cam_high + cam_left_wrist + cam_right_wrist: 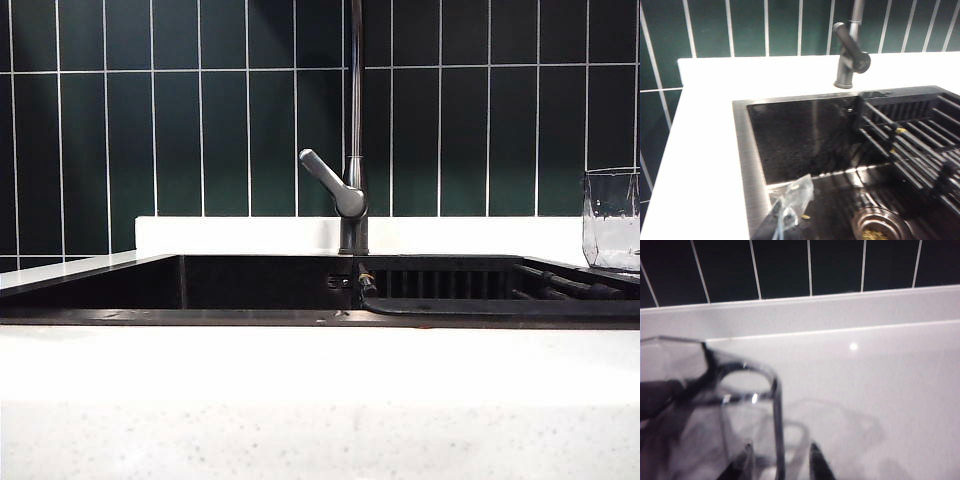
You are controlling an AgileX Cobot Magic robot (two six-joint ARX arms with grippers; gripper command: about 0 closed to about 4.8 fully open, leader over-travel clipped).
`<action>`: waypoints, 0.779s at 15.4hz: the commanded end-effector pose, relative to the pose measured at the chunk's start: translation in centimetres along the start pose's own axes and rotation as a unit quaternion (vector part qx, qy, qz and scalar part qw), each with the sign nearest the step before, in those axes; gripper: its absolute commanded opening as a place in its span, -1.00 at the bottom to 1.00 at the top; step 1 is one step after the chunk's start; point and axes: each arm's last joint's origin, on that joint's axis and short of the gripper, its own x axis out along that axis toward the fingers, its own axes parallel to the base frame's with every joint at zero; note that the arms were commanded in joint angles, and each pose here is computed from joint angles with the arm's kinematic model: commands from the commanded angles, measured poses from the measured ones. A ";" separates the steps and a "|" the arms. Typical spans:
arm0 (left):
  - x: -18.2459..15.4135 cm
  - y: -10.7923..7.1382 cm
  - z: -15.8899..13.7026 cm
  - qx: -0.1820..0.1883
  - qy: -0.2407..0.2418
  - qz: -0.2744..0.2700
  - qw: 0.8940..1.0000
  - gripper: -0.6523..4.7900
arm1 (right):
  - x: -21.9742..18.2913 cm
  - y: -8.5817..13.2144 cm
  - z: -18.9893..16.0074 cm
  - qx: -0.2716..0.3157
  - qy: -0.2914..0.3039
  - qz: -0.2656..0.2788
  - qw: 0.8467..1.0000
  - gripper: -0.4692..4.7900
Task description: Pick up the mug next to the sink, go to the faucet to get some water, pour the water into the sink, and finally put the mug back to its place.
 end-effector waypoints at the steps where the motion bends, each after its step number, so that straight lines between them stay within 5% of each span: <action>1: 0.0 -0.1 0.2 0.000 -0.005 -0.008 1.000 -0.78 | -2.3 0.5 0.5 0.026 -0.015 0.001 1.000 -0.28; 7: 0.0 -0.1 0.3 -0.024 -0.013 -0.012 1.000 -0.78 | -8.6 3.6 3.3 0.041 -0.107 0.057 0.992 -0.84; 12: 0.0 -0.1 0.3 -0.024 -0.014 -0.012 1.000 -0.78 | -10.9 5.1 4.8 0.041 -0.097 0.093 0.990 -0.84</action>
